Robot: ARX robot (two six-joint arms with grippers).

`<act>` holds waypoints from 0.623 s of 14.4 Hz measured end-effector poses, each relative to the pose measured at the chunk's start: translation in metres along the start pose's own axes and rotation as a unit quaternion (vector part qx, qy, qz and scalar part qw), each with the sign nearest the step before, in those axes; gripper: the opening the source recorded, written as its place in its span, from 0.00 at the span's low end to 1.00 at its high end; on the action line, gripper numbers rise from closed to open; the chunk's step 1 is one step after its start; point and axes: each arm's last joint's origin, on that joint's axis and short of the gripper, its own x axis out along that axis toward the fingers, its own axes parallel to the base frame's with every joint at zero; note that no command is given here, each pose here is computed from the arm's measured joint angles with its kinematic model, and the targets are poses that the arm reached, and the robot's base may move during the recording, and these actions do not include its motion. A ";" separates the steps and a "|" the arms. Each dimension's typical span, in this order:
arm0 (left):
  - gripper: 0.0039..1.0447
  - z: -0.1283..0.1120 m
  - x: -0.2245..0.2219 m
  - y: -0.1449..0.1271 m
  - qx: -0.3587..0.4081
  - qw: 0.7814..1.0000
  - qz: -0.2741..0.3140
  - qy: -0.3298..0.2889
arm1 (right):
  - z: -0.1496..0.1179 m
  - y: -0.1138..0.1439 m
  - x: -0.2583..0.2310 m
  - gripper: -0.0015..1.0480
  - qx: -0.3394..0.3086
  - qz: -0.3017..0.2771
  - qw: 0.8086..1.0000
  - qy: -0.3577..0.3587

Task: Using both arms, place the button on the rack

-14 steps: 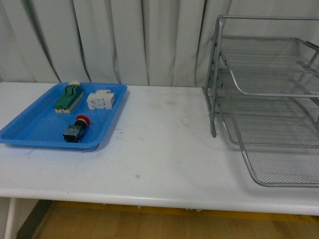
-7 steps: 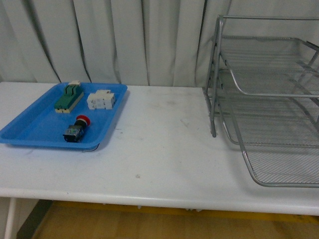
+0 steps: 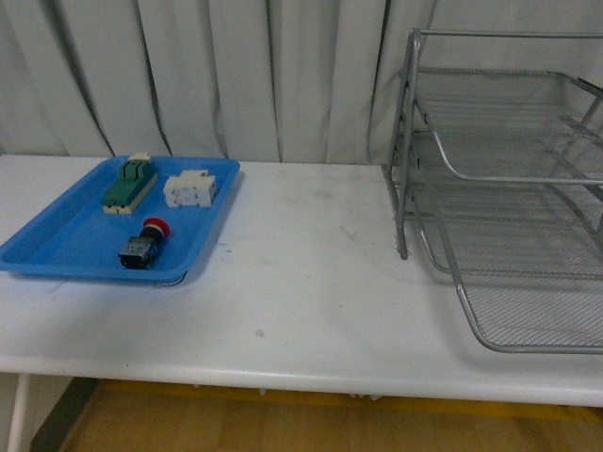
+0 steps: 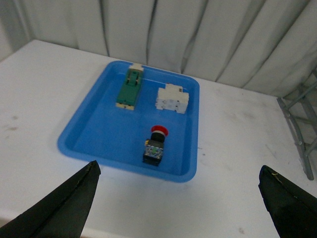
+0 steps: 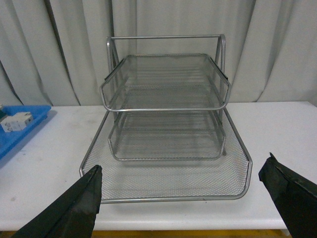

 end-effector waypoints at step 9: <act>0.94 -0.039 0.221 -0.018 0.120 0.975 0.022 0.187 | 0.000 0.000 0.000 0.94 0.000 0.000 1.000 0.000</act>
